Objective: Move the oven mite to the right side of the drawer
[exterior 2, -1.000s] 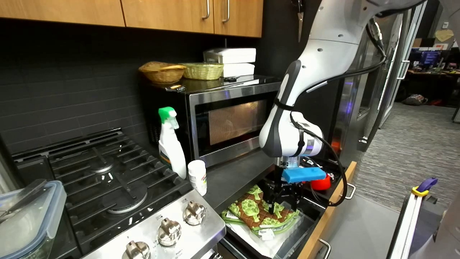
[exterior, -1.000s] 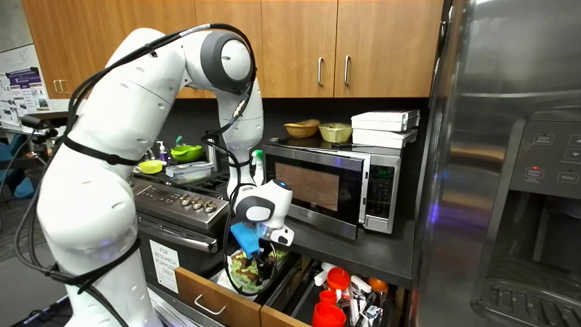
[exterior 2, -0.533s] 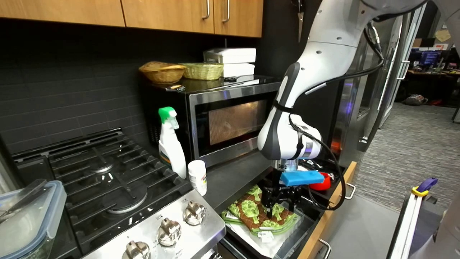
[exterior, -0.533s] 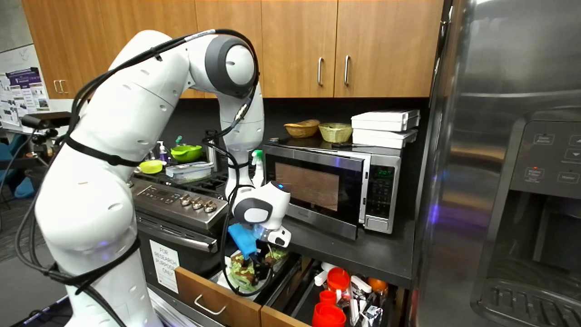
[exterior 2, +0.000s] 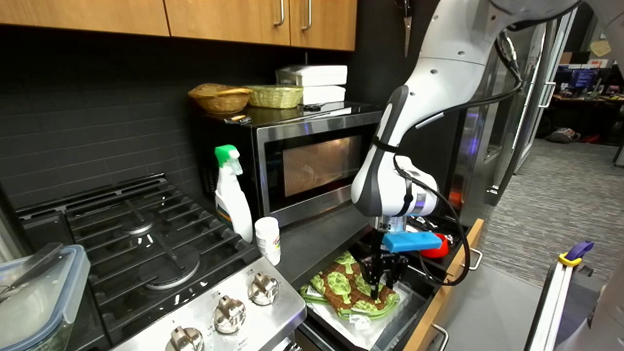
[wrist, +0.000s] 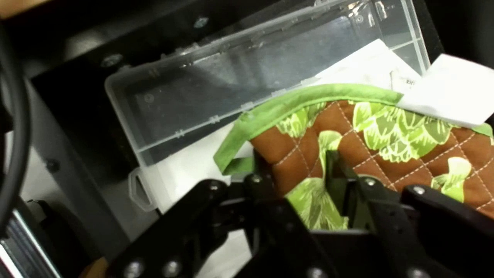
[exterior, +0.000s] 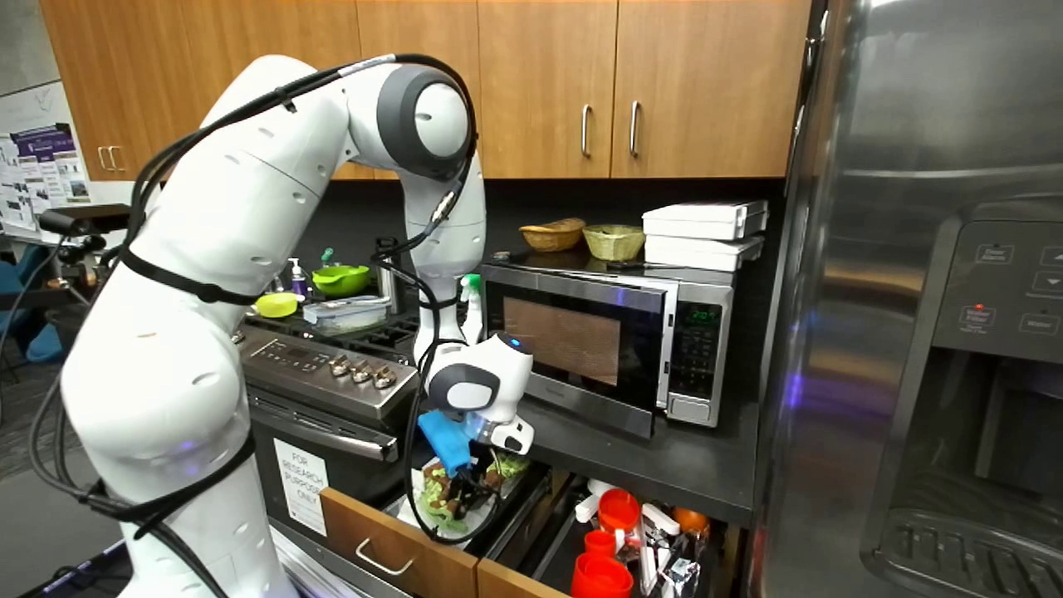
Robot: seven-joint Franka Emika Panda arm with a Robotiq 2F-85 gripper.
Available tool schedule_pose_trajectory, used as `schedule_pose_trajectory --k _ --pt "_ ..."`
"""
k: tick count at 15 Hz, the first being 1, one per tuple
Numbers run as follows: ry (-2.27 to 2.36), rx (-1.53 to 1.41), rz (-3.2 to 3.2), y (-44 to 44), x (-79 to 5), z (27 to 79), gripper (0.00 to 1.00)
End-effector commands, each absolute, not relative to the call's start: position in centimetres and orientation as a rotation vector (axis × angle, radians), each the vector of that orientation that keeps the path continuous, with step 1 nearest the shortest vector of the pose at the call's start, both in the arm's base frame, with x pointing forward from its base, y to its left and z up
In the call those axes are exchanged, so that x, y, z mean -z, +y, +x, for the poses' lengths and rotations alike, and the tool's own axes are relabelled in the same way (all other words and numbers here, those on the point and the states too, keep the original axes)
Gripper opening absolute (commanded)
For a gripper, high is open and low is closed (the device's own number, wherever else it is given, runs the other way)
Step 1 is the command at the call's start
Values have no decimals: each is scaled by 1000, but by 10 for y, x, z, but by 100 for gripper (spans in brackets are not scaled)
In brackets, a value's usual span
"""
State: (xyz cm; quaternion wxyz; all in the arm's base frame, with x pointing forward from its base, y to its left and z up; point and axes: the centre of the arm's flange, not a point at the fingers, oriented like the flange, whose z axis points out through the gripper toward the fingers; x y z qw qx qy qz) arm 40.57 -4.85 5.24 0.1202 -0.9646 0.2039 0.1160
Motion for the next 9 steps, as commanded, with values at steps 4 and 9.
schedule_pose_trajectory --k 4,9 --pt "564 -316 -2823 -42 -61 411 9" --pt "524 -301 -2841 -31 -78 419 4"
